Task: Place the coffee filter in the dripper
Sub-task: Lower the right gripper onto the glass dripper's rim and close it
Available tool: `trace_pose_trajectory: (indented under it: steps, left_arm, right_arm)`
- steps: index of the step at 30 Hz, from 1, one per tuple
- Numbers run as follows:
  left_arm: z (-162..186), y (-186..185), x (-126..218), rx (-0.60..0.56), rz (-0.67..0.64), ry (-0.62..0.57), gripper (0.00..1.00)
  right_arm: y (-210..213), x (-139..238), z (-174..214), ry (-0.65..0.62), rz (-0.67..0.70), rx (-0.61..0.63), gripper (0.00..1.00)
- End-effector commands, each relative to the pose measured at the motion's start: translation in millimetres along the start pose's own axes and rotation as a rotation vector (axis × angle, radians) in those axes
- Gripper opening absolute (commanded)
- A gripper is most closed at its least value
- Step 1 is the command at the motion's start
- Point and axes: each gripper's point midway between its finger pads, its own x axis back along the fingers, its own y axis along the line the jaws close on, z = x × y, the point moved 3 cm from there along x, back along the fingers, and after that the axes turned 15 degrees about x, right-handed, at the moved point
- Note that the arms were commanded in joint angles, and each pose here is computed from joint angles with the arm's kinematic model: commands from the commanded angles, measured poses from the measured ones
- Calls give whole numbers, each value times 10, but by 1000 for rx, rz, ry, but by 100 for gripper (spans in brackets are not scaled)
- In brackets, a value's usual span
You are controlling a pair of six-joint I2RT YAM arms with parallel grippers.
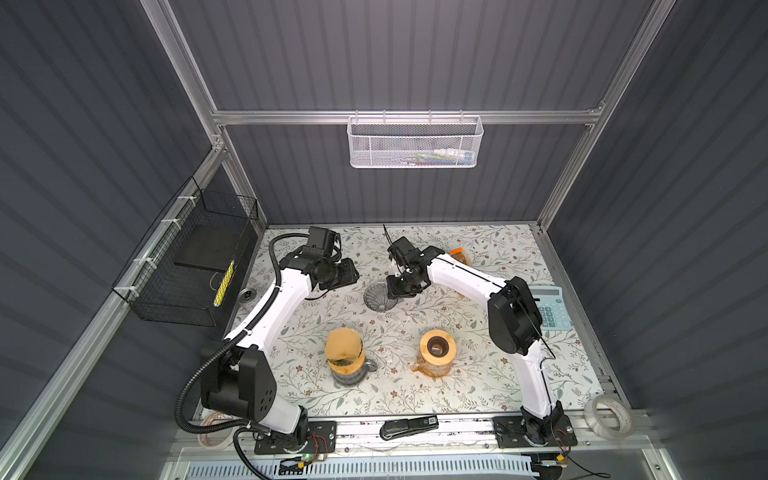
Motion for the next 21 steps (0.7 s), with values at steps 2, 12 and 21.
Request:
trace_pose_trajectory:
  steps: [2, 12, 21]
  left_arm:
    - [35, 60, -64, -8, -2, 35, 47]
    - [24, 67, -72, 1, 2, 37, 47]
    - [35, 93, -65, 6, -2, 39, 47]
  right_arm:
    - [4, -48, 5, 21, 9, 0, 31]
    - [-10, -107, 19, 41, 12, 1, 25]
    - [-18, -146, 30, 50, 12, -2, 19]
